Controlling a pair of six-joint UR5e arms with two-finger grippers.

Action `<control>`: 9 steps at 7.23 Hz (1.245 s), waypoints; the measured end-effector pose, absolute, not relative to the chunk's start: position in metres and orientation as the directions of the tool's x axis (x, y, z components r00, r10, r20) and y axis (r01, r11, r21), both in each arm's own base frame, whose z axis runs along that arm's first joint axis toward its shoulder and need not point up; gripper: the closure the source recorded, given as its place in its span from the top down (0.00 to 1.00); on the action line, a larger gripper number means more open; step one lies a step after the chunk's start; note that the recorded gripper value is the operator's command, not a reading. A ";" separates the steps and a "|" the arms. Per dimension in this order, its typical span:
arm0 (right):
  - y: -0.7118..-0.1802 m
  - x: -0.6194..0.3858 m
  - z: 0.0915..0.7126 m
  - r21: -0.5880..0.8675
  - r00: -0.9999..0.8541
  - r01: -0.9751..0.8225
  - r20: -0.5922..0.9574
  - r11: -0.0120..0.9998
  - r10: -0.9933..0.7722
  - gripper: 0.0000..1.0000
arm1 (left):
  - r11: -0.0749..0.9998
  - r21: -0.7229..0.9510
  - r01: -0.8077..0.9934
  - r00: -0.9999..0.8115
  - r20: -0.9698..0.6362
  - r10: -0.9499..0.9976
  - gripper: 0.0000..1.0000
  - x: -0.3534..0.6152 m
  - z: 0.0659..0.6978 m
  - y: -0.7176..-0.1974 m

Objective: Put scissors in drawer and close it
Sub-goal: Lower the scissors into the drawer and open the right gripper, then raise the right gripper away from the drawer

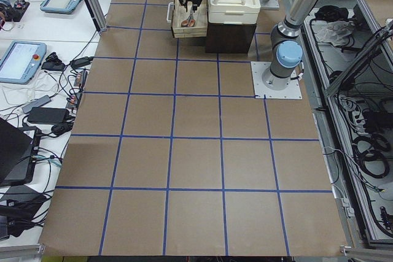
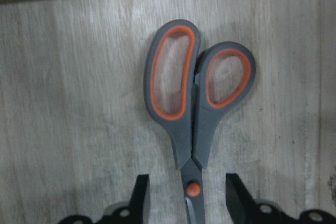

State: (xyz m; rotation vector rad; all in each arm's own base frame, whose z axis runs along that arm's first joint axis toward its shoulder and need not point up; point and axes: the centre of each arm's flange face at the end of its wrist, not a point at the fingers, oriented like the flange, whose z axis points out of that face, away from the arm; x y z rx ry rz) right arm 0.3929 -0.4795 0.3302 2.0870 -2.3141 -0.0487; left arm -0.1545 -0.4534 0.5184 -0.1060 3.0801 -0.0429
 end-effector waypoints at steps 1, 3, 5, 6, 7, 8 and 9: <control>-0.481 0.390 0.337 0.034 -0.110 -0.993 0.009 0.110 -0.994 1.00 | 0.997 -0.030 -0.068 -0.996 -0.058 -0.069 1.00 -0.155 0.518 -0.453; -0.492 0.359 0.371 0.013 -0.263 -0.964 0.065 0.265 -0.963 1.00 | 0.997 -0.030 -0.068 -0.996 -0.057 -0.069 1.00 -0.155 0.518 -0.453; -0.506 0.317 0.403 -0.043 -0.535 -0.845 0.093 0.534 -0.839 1.00 | 0.997 -0.030 -0.068 -0.996 -0.058 -0.070 1.00 -0.155 0.518 -0.453; -0.512 0.301 0.410 -0.068 -0.671 -0.742 0.088 0.667 -0.736 1.00 | 0.997 -0.030 -0.068 -0.996 -0.058 -0.070 1.00 -0.154 0.518 -0.453; -0.517 0.291 0.413 -0.084 -0.772 -0.636 0.080 0.767 -0.631 1.00 | 0.997 -0.030 -0.068 -0.996 -0.058 -0.070 1.00 -0.154 0.518 -0.453; -0.522 0.279 0.416 -0.098 -0.852 -0.524 0.072 0.846 -0.519 1.00 | 0.997 -0.030 -0.068 -0.996 -0.058 -0.070 1.00 -0.154 0.518 -0.453; -0.527 0.261 0.425 -0.114 -0.913 -0.408 0.064 0.906 -0.403 1.00 | 0.997 -0.030 -0.068 -0.996 -0.058 -0.070 1.00 -0.154 0.518 -0.453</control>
